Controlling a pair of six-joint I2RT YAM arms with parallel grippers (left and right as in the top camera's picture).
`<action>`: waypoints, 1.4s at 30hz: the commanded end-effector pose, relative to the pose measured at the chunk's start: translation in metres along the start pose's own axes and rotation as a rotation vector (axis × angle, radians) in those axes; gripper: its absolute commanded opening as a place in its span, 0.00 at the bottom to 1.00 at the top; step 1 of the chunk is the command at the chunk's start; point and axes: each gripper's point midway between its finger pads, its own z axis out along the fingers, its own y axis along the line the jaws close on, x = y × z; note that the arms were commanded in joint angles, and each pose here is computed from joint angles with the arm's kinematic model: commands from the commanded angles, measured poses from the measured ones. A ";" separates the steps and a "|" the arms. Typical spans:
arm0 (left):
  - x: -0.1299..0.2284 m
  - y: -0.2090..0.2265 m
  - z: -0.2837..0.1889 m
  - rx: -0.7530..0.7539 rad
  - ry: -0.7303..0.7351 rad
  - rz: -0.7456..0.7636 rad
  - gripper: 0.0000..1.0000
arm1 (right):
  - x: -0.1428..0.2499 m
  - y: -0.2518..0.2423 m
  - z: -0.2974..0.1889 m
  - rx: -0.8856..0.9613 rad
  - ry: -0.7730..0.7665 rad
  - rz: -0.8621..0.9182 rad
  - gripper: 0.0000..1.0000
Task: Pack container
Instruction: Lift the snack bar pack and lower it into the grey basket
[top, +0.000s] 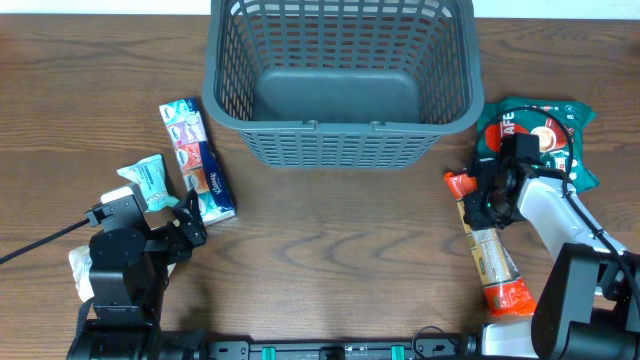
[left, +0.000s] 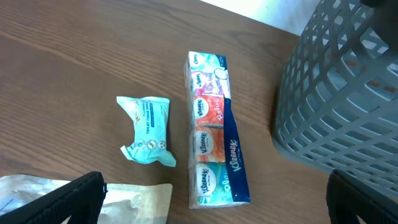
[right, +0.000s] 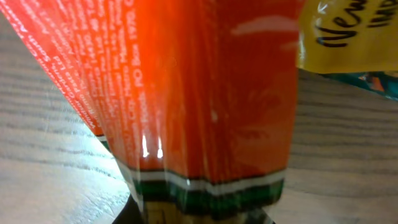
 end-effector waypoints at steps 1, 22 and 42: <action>-0.009 -0.001 -0.004 -0.003 -0.023 0.007 0.99 | -0.008 0.004 0.004 -0.035 -0.004 0.140 0.01; -0.008 -0.001 -0.004 -0.003 -0.022 0.007 0.99 | -0.146 -0.064 -0.251 0.135 -0.493 0.372 0.01; -0.007 0.000 -0.004 -0.004 -0.018 0.008 0.99 | -0.210 0.086 -0.494 0.088 -1.258 -0.571 0.01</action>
